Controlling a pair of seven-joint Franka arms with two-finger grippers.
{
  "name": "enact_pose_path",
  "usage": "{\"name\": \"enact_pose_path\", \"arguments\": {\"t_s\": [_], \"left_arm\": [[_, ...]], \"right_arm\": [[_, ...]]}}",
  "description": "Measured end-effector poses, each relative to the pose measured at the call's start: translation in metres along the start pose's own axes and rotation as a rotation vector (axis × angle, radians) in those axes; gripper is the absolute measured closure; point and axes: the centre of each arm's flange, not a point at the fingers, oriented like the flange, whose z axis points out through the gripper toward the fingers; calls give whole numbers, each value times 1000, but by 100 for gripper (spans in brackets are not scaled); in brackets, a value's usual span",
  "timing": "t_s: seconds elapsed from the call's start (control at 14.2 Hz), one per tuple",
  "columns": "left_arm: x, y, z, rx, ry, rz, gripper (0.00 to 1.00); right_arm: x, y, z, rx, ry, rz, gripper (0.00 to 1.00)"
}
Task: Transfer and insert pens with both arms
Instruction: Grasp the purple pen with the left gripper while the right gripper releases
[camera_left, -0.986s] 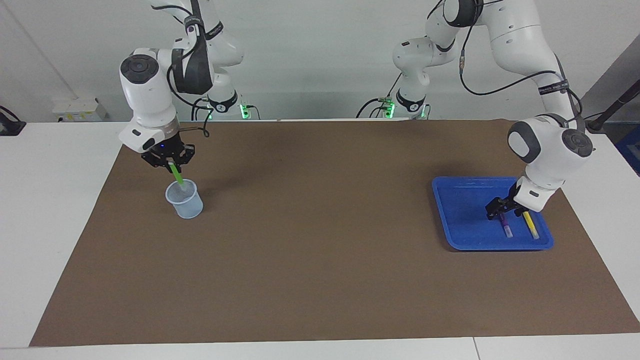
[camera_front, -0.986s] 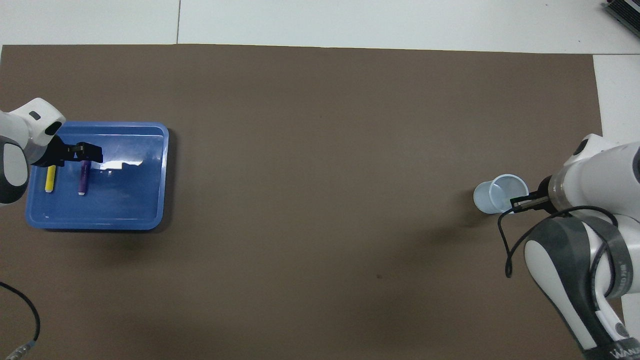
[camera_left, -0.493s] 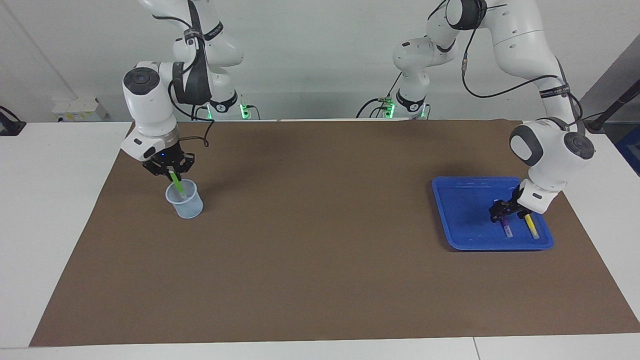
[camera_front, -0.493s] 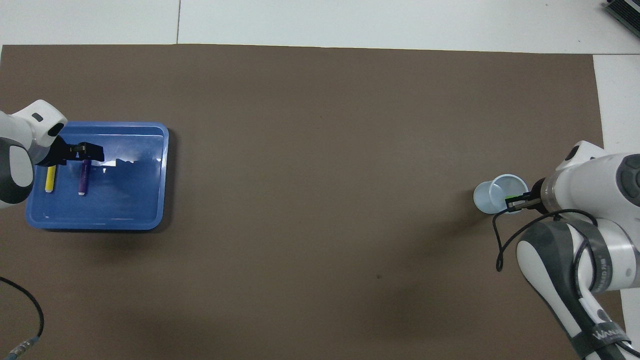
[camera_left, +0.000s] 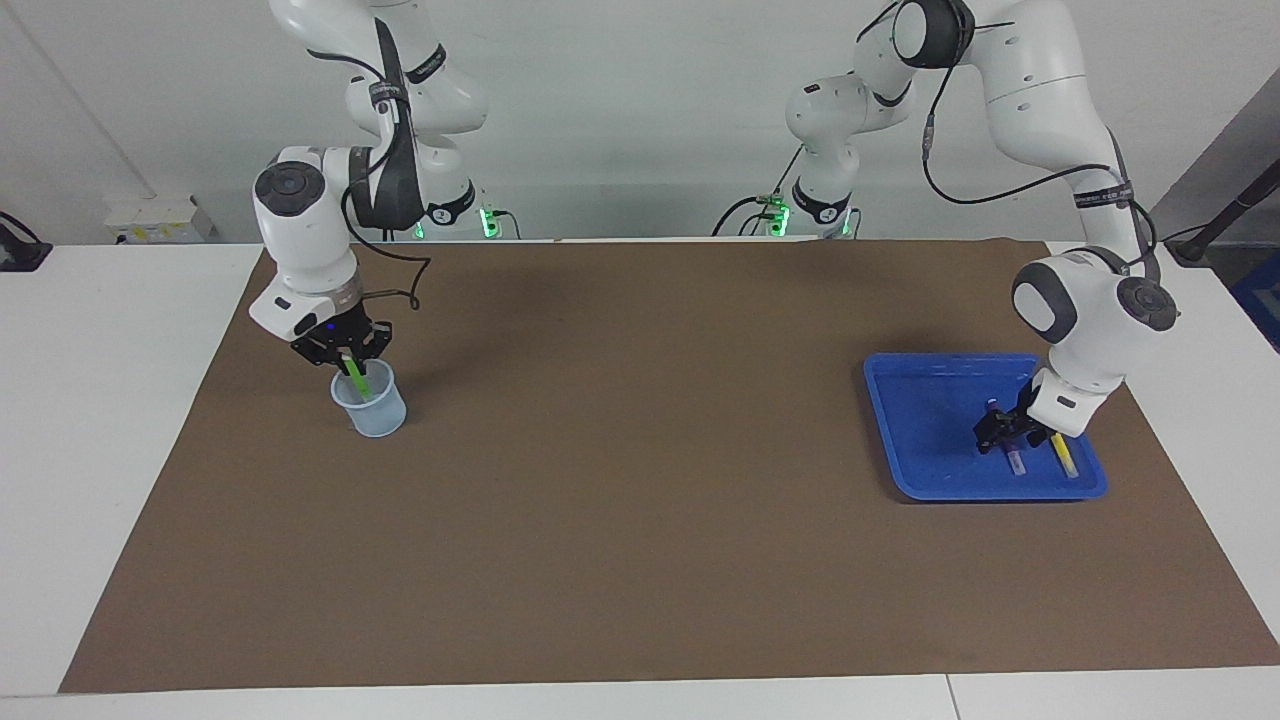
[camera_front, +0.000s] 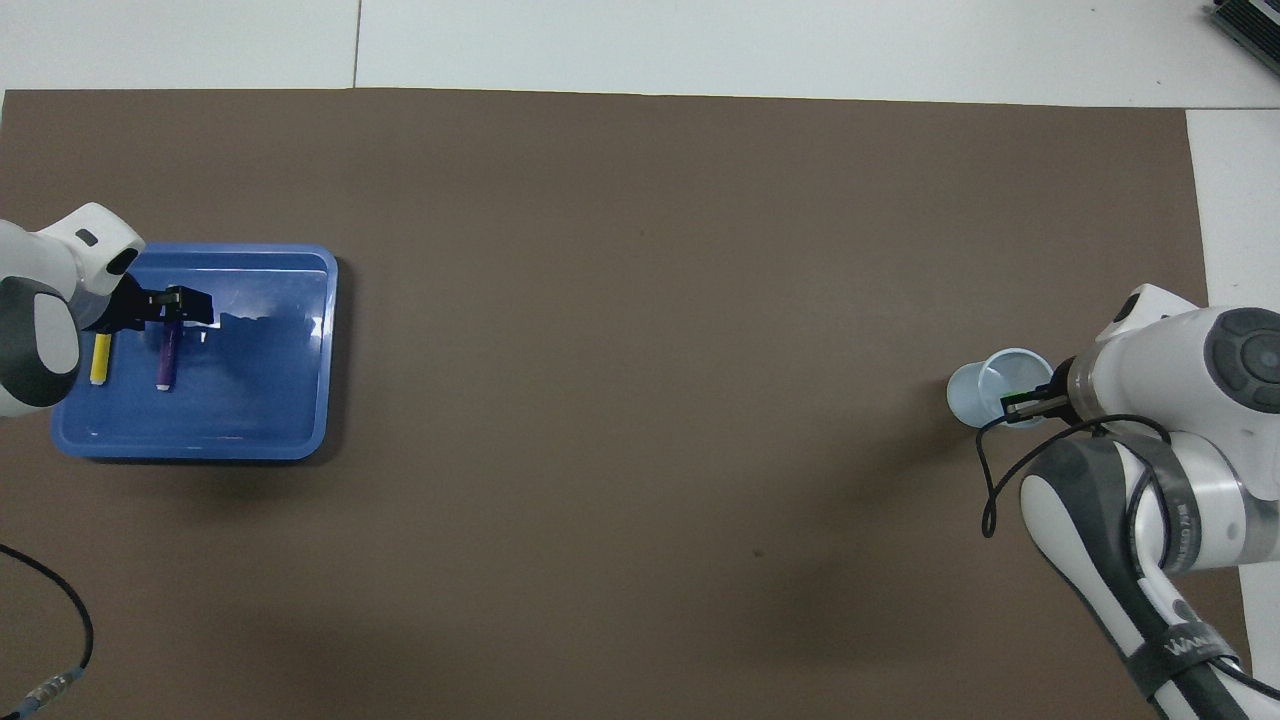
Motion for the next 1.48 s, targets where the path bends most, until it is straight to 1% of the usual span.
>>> {"name": "enact_pose_path", "arguments": {"t_s": [0.07,0.14,0.21,0.28,0.35,0.42,0.49,0.56,0.63,0.77,0.85,0.99,1.2,1.48], "left_arm": [[-1,0,1,0,-2,0,10],[-1,0,2,-1,-4,0,10],[-2,0,3,-1,-7,0,18],[-3,0,4,-1,-10,0,20],[-3,0,5,-2,-11,0,22],[-4,0,6,-2,-13,-1,29],[-4,0,6,-2,-14,-1,29],[-4,0,6,-2,-13,-1,34],[-4,2,4,-3,-10,1,44],[-3,5,2,-5,-6,6,69],[-3,5,2,-5,-7,7,69],[-3,7,1,-12,-9,4,83],[-3,7,1,-15,-15,-1,83],[-1,6,-11,-45,-86,-30,83]], "right_arm": [[0,0,0,0,0,0,79],[0,0,0,0,1,1,74],[0,0,-1,0,1,1,65],[0,0,-1,-1,2,1,55],[1,1,-1,-1,3,1,42],[1,1,-2,-1,0,2,33],[1,1,-4,-1,-8,3,22],[1,2,-7,-1,-20,4,13],[2,4,-12,-1,-33,5,1],[5,5,-24,-3,-54,7,0],[7,6,-29,-4,-61,7,0],[8,7,-37,-5,-71,10,0],[9,8,-45,14,-85,23,0],[14,8,-77,80,-101,59,0]]}}
